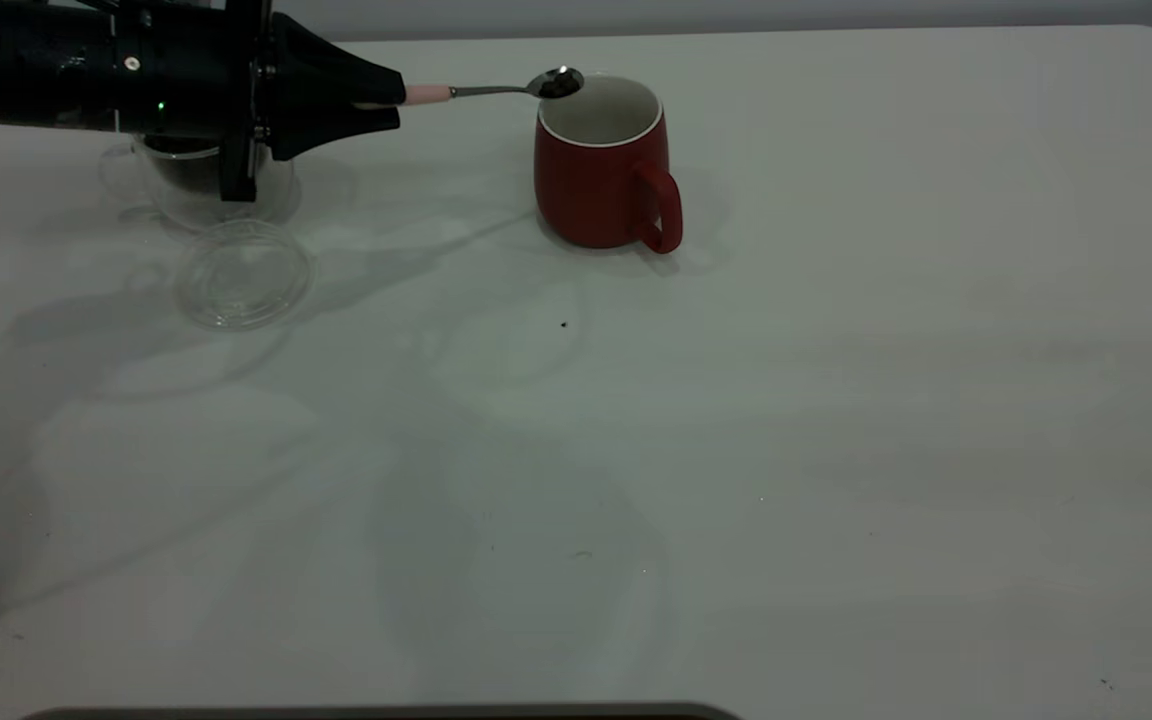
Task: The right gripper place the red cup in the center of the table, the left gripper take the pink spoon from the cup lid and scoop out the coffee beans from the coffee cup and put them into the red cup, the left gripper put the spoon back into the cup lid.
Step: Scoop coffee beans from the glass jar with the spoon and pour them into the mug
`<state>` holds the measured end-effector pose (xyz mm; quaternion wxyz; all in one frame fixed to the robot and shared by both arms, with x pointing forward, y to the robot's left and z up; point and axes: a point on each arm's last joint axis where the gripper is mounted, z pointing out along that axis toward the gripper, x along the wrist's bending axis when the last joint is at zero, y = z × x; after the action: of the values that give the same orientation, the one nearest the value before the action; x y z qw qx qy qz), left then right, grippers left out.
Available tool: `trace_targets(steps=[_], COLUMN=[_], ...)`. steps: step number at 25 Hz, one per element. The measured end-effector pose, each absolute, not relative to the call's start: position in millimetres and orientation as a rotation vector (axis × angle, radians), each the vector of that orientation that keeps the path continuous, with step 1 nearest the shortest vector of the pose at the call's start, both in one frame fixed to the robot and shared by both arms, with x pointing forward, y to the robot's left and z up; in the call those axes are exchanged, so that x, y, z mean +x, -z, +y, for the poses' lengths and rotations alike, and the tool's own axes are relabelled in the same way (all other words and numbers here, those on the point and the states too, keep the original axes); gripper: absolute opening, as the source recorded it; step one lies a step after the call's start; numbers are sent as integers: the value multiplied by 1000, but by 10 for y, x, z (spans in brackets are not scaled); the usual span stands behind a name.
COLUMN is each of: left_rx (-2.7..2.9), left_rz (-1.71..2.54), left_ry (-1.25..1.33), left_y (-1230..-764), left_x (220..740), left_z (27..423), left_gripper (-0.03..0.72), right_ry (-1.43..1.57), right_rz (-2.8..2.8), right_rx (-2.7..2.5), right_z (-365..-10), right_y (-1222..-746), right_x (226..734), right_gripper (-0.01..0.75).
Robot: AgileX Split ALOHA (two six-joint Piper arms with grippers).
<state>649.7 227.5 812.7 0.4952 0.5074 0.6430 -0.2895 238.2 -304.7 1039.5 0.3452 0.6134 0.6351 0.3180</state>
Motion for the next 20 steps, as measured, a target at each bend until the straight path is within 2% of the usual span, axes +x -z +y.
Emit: trace_targets(steps=[9,20], left_rx=[1289,1406], left_rz=[1532,1421], left_ry=[666,503], left_y=[-8108,-8089], left_x=[6486,6516], left_z=[2134,2149], left_gripper=[127,127], right_ry=[-826,-826], right_rz=[1649,1649], right_rx=[1593,1592], right_z=[-3047,-3047], right_y=[-10395,-10395], right_x=[2382,2381], right_gripper=[438,438])
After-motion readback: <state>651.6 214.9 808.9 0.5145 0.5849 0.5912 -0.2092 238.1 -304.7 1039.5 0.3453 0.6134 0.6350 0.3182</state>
